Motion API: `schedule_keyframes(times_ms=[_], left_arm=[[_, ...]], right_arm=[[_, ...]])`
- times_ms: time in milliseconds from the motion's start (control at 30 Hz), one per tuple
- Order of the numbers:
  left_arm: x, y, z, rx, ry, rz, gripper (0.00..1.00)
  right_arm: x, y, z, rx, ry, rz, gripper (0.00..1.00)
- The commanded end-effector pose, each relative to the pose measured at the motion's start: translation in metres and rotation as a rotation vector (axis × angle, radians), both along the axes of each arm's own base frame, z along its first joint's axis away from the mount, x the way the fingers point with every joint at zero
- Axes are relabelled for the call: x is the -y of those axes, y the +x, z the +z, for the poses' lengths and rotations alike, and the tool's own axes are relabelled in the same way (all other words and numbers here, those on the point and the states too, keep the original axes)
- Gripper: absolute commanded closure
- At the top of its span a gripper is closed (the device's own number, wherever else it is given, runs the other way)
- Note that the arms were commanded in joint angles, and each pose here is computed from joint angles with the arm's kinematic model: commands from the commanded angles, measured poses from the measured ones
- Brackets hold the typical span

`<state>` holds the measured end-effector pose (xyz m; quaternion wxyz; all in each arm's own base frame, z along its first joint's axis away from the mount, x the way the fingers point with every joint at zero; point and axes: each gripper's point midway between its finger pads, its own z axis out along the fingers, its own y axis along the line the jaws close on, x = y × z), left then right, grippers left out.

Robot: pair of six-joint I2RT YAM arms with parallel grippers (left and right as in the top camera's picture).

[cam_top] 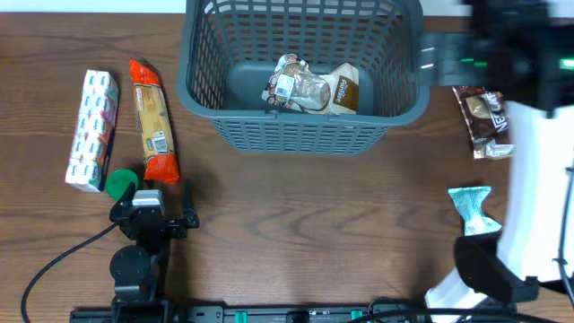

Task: Pack container
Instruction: 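Release the pouch and move the right gripper to the blue wipes packet, then grasp the light-blue wipes packet with the right gripper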

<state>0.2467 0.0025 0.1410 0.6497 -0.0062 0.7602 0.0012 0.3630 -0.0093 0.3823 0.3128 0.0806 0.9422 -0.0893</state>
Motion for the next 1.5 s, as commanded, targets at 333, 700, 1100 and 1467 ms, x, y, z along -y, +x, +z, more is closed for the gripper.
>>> schedule_keyframes(times_ms=[333, 700, 1100, 1467], left_arm=[[0.002, -0.002, -0.016, -0.05, 0.012, -0.011, 0.02], [0.002, -0.002, -0.016, -0.05, 0.012, -0.011, 0.01], [0.002, -0.002, -0.016, -0.05, 0.012, -0.011, 0.01], [0.002, -0.002, -0.016, -0.05, 0.012, -0.011, 0.01]], right_arm=[[0.098, -0.039, -0.024, -0.106, 0.047, -0.215, 0.01], [0.123, -0.079, -0.123, -0.464, 0.087, -0.271, 0.01], [0.102, -0.107, -0.258, -0.727, 0.188, -0.171, 0.01], [0.099, -0.115, -0.319, -0.721, 0.192, -0.195, 0.01]])
